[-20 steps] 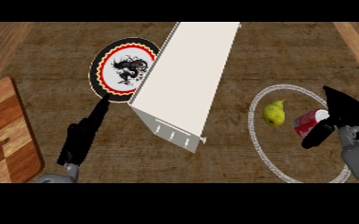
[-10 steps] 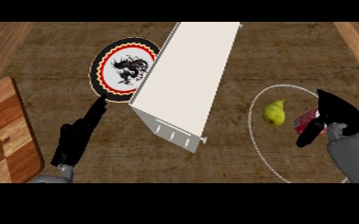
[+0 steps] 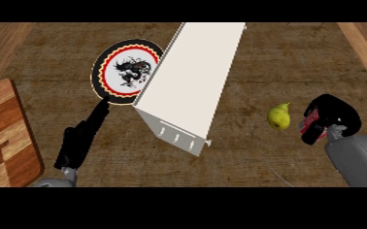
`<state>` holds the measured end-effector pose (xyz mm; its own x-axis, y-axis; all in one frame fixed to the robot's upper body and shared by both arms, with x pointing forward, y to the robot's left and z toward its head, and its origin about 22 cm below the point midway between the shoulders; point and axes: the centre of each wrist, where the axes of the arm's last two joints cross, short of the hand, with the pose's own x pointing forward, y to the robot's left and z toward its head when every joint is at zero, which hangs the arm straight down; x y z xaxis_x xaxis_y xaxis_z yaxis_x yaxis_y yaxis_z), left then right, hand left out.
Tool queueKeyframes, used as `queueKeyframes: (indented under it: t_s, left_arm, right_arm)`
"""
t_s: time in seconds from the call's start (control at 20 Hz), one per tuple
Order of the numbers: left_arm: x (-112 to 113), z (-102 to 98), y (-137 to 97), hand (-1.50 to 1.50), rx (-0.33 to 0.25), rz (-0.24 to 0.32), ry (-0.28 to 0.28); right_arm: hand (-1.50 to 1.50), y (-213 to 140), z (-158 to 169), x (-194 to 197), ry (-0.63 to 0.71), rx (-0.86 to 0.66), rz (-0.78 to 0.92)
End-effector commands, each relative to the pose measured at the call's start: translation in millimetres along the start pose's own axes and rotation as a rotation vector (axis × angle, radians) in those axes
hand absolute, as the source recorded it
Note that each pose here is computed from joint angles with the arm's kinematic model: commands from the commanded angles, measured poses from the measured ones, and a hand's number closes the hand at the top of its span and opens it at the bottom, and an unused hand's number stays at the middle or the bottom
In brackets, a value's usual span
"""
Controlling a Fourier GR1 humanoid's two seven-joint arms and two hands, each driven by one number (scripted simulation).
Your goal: Pick the can from the placemat and place it in the tiered shelf
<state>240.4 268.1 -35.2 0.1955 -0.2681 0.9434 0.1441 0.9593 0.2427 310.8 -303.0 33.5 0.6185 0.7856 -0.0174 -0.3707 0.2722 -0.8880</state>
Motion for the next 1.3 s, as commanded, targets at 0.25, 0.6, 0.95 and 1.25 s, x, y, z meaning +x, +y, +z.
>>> queueKeyframes:
  t_s: [0.25,0.6,0.95,1.25]
  left_arm:
    - [1,1,22,0.00,-0.004,0.007,0.027]
    - [8,-2,-8,0.00,-0.042,0.006,-0.003]
    - [2,1,-9,0.00,-0.017,0.004,0.024]
    - [-6,8,-7,0.00,-0.024,-0.009,0.005]
  right_arm:
    - [1.50,-21,11,-4,0.017,-0.148,-0.014]
    - [1.50,-36,53,43,-0.816,-0.089,0.206]
    - [1.50,-126,53,8,-1.331,-0.176,0.210]
    - [1.50,-206,37,-22,-1.499,-0.265,-0.112]
